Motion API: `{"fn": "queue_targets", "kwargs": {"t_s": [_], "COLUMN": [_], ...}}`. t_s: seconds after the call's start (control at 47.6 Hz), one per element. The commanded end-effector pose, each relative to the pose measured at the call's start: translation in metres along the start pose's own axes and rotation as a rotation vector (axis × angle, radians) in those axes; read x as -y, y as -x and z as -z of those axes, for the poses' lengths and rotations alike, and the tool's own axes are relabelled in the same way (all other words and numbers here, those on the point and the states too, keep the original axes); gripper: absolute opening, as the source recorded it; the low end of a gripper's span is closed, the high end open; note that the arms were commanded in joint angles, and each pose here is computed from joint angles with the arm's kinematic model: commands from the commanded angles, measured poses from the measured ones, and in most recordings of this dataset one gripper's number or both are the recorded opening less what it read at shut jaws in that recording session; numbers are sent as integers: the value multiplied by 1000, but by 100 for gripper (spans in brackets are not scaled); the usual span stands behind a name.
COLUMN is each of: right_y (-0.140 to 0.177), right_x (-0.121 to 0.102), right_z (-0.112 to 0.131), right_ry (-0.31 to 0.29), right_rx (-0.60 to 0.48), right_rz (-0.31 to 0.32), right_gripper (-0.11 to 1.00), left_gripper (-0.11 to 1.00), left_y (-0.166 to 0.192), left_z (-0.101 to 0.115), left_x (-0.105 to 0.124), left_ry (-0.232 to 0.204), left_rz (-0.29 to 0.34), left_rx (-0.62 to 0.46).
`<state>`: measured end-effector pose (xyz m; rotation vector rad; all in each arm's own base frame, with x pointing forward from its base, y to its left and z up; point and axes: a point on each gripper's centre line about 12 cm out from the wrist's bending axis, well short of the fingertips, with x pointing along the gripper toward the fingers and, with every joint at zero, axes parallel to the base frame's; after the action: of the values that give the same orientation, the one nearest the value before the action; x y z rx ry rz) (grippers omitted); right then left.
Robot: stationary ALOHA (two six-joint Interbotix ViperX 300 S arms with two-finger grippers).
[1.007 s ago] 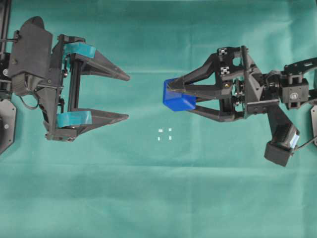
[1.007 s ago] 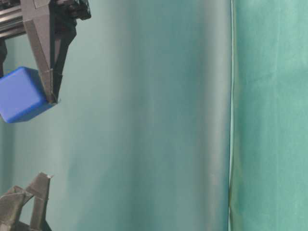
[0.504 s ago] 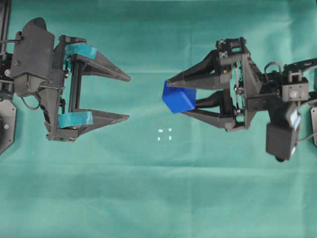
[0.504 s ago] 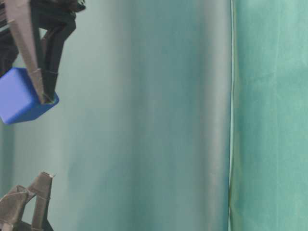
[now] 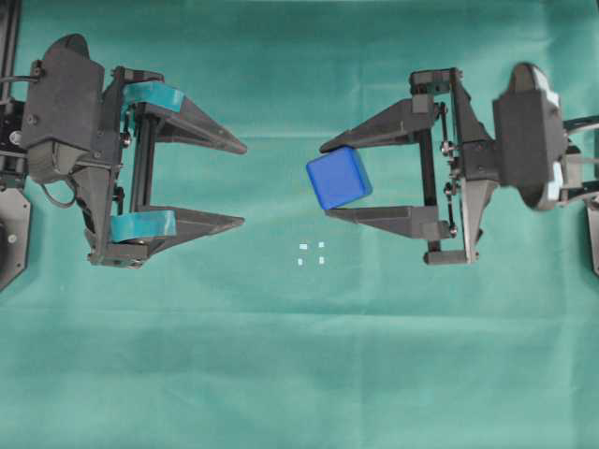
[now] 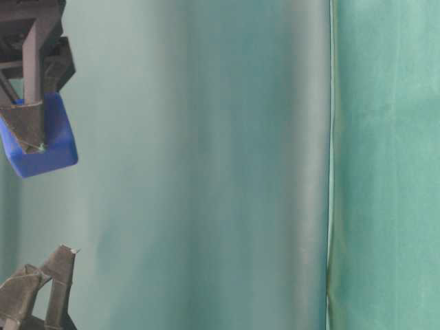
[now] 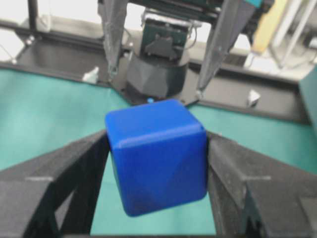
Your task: Handover the blue block to the right arm after grasping it with the left arm, then place it in the designated position.
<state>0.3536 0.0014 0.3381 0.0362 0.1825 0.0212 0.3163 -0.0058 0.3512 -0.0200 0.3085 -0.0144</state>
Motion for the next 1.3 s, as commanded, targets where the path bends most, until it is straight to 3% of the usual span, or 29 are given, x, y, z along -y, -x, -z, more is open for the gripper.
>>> {"fn": "queue_targets", "kwargs": {"t_s": [0.0, 1.28], "right_y": [6, 6], "right_x": [-1, 0], "right_z": [-15, -17], "right_ry": [-27, -27], "right_rx": [34, 32], "right_rz": [2, 10], "right_gripper": [62, 62], "left_gripper": [100, 100], "left_y": [3, 4], "left_z": [-11, -12], "left_x": [1, 1], "left_ry": [-4, -1], "left_rz": [4, 4], "left_rx": [34, 37]}}
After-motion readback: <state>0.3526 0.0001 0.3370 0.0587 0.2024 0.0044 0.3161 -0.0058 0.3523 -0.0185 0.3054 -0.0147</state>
